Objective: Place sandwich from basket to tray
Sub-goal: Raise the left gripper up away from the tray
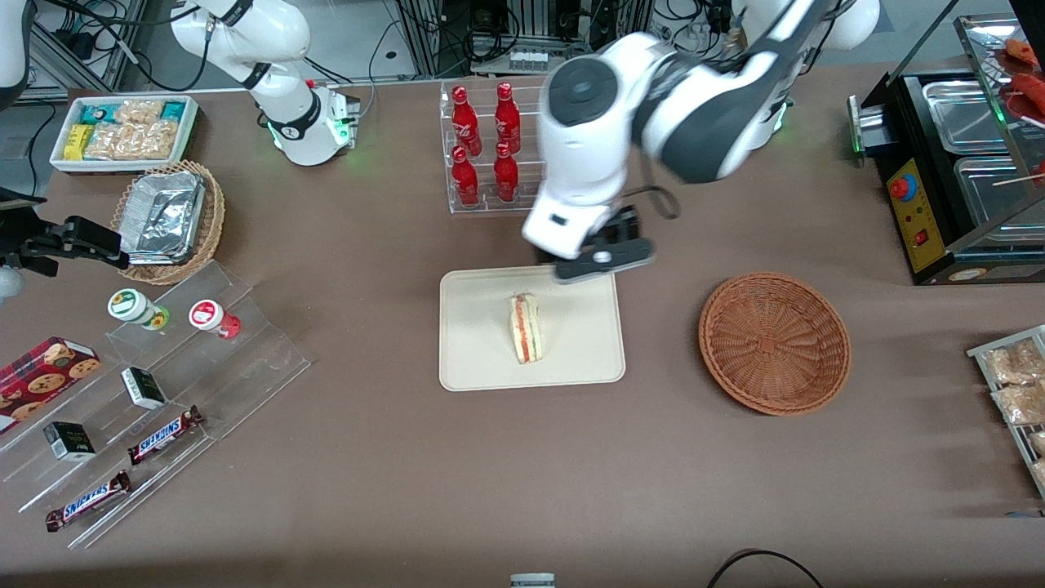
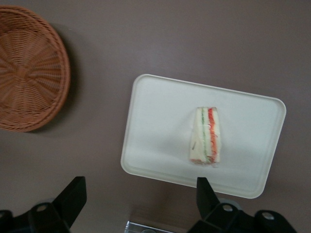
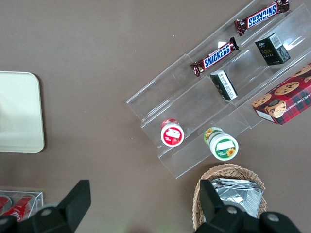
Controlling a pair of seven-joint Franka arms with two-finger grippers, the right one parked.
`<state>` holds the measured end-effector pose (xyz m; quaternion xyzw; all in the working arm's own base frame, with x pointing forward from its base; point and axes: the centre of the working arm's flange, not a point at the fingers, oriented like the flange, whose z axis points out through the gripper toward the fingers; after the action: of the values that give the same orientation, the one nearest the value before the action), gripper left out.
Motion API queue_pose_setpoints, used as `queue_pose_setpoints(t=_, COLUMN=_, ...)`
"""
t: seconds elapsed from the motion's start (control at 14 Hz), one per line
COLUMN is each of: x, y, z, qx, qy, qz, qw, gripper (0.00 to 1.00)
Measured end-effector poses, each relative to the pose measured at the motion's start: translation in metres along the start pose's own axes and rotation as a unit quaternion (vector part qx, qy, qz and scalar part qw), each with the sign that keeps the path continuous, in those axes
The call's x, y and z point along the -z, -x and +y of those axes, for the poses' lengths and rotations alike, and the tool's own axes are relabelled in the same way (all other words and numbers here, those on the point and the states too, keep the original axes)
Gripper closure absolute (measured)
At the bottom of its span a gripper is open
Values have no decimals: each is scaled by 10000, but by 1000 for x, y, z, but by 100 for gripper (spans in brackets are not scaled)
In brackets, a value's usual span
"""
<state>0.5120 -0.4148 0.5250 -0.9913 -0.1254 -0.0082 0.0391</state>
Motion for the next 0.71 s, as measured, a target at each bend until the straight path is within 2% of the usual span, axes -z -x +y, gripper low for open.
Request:
queue_pose_setpoints(t=0.36, x=44, y=-42, z=-91, qx=-186, qy=-123, qz=-336, qw=9992, gripper=0)
queue_pose_setpoints(t=0.71, x=75, y=-85, z=-196, qx=-626, qy=-54, qz=-536, qw=9966, gripper=0)
